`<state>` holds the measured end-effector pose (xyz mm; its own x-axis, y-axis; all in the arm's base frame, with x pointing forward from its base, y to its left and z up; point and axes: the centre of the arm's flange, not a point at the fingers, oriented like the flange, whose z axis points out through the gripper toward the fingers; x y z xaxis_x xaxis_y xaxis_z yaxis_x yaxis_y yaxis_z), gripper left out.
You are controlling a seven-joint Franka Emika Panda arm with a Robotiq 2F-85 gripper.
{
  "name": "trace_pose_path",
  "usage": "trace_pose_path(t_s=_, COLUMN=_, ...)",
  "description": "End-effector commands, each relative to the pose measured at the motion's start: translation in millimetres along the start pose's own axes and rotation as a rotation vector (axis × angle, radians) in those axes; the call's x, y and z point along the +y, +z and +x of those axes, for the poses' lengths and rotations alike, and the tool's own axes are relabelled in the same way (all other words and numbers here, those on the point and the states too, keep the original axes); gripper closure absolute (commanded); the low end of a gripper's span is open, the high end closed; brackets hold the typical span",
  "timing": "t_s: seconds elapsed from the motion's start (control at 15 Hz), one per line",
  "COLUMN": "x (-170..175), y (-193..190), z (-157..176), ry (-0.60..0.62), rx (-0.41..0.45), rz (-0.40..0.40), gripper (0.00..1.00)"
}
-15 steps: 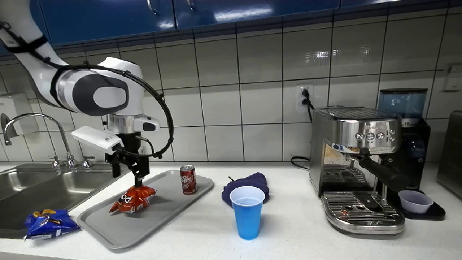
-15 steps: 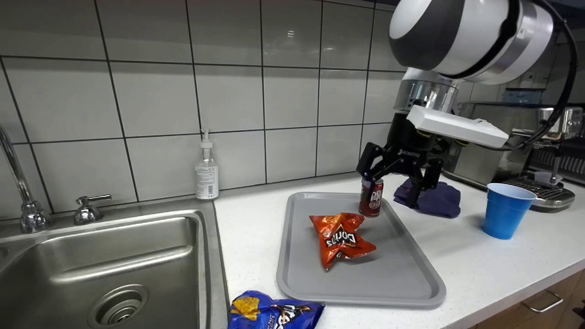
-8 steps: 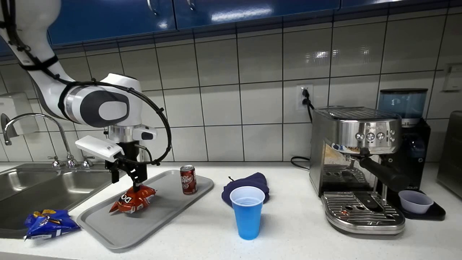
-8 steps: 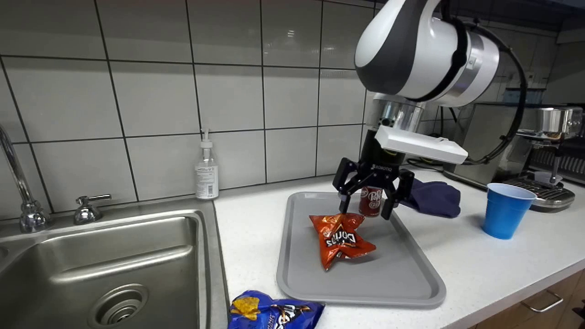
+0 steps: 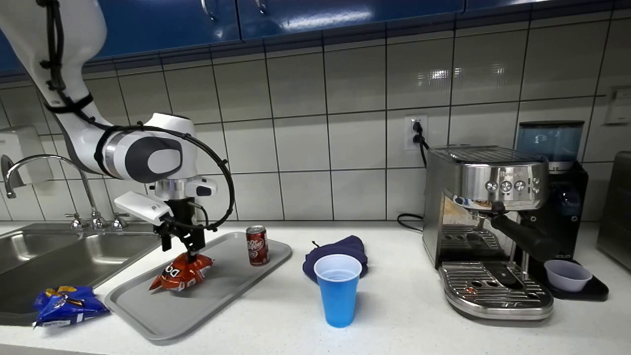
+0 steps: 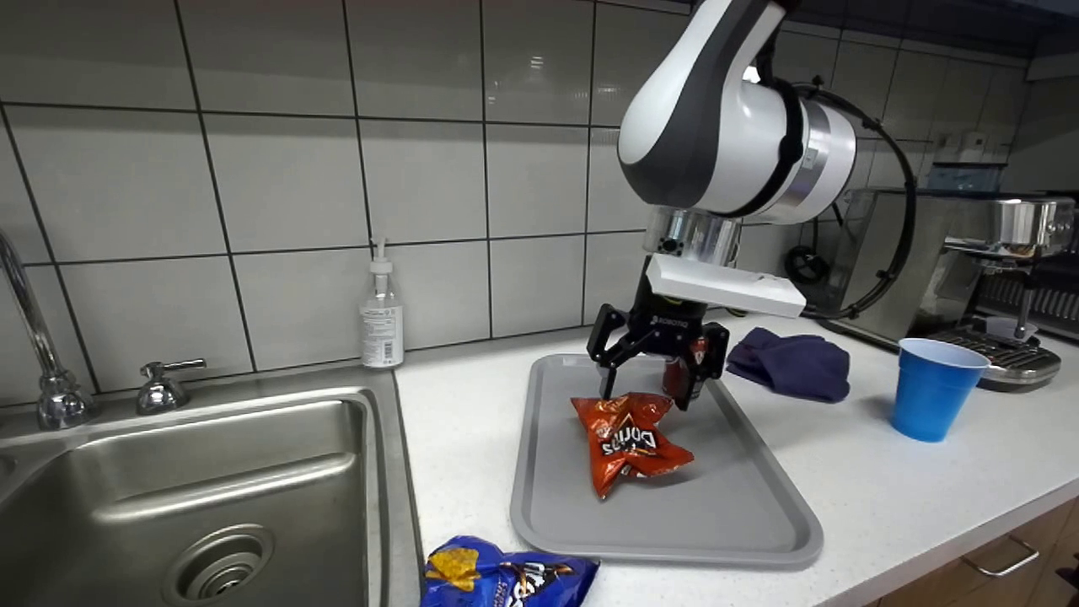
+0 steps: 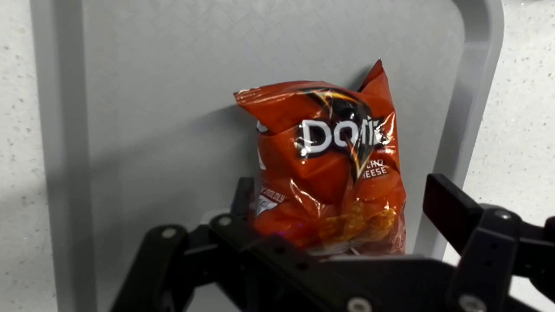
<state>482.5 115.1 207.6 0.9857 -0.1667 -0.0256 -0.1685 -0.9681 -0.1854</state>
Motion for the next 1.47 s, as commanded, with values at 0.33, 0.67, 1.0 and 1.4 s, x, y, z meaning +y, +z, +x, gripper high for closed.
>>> trace_pose_path(t_s=0.33, x=-14.4, y=9.7, z=16.9, ry=0.019, rx=0.018, rz=-0.027, gripper=0.42)
trace_pose_path(t_s=0.67, x=-14.7, y=12.0, z=17.8, ry=0.021, rx=0.015, rz=-0.035, gripper=0.8)
trace_pose_path(t_s=1.0, x=-13.1, y=12.6, z=17.8, ry=0.024, rx=0.013, rz=-0.038, gripper=1.0)
trace_pose_path(t_s=1.4, x=-9.5, y=4.1, z=15.7, ry=0.022, rx=0.016, rz=-0.033, gripper=1.0)
